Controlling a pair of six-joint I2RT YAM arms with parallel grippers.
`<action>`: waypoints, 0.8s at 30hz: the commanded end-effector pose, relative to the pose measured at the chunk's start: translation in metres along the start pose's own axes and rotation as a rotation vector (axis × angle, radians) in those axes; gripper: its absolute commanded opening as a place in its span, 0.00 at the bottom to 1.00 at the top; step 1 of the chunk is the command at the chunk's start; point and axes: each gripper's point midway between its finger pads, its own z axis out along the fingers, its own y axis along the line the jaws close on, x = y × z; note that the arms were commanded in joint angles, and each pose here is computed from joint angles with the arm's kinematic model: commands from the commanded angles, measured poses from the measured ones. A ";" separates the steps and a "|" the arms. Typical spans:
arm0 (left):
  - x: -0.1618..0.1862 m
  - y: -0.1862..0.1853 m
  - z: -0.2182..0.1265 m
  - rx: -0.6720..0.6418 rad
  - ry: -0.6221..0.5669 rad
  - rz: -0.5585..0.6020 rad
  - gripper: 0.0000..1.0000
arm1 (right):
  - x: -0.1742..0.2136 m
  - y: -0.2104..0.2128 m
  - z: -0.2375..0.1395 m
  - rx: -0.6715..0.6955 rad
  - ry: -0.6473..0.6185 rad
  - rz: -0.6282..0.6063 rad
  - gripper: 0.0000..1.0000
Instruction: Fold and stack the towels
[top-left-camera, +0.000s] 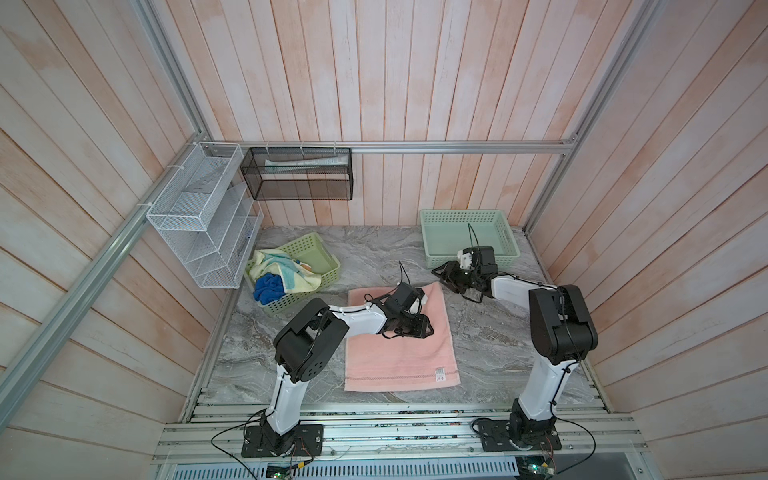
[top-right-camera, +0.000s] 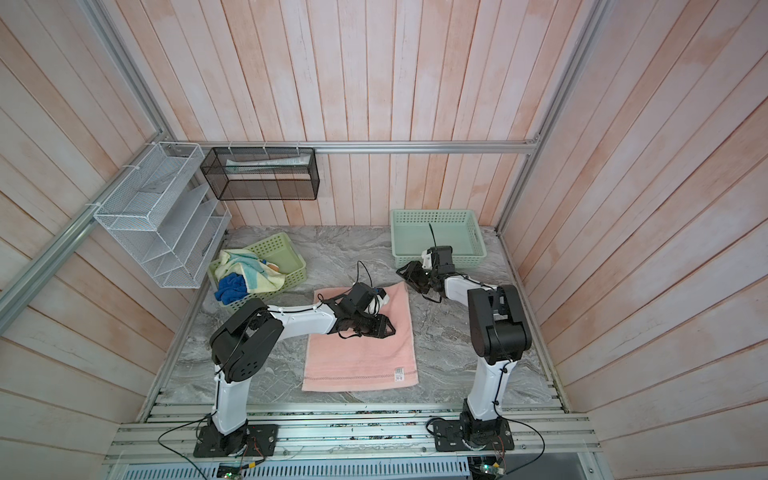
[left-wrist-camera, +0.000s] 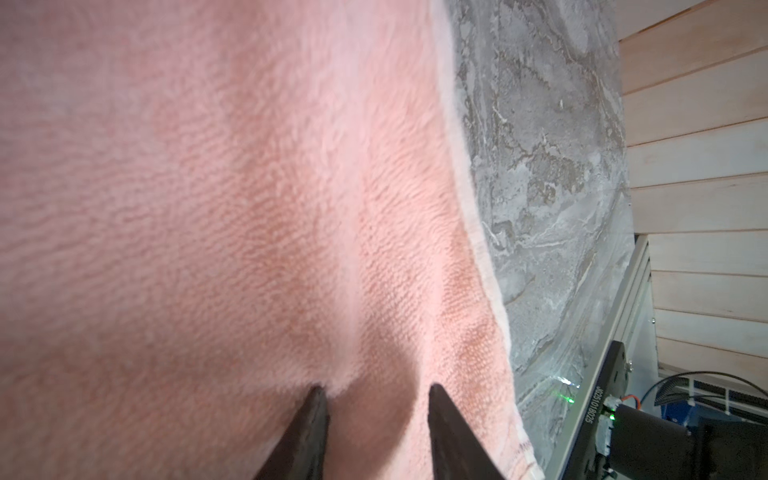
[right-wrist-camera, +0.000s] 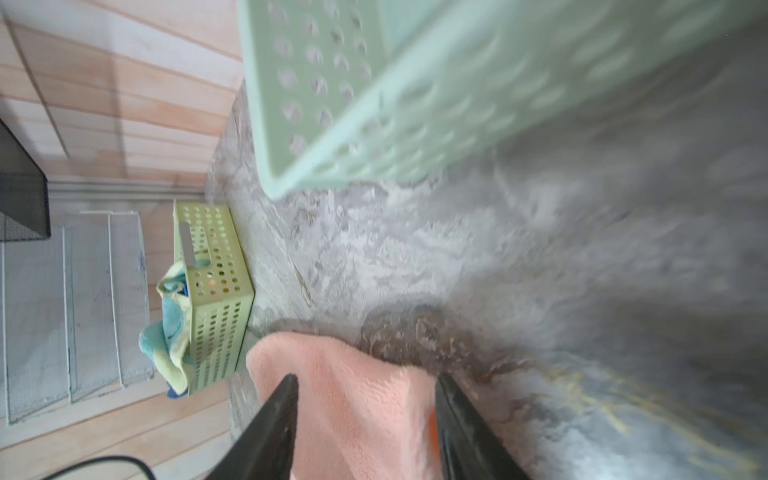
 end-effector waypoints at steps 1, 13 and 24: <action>0.071 0.049 0.010 -0.150 0.207 -0.116 0.43 | -0.029 -0.002 -0.030 0.076 -0.096 -0.059 0.54; 0.027 0.017 -0.020 -0.124 0.092 -0.055 0.50 | 0.017 -0.031 -0.019 0.184 0.000 -0.161 0.48; -0.043 0.092 -0.125 -0.301 -0.148 -0.159 0.56 | 0.060 -0.045 0.020 0.304 0.130 -0.280 0.43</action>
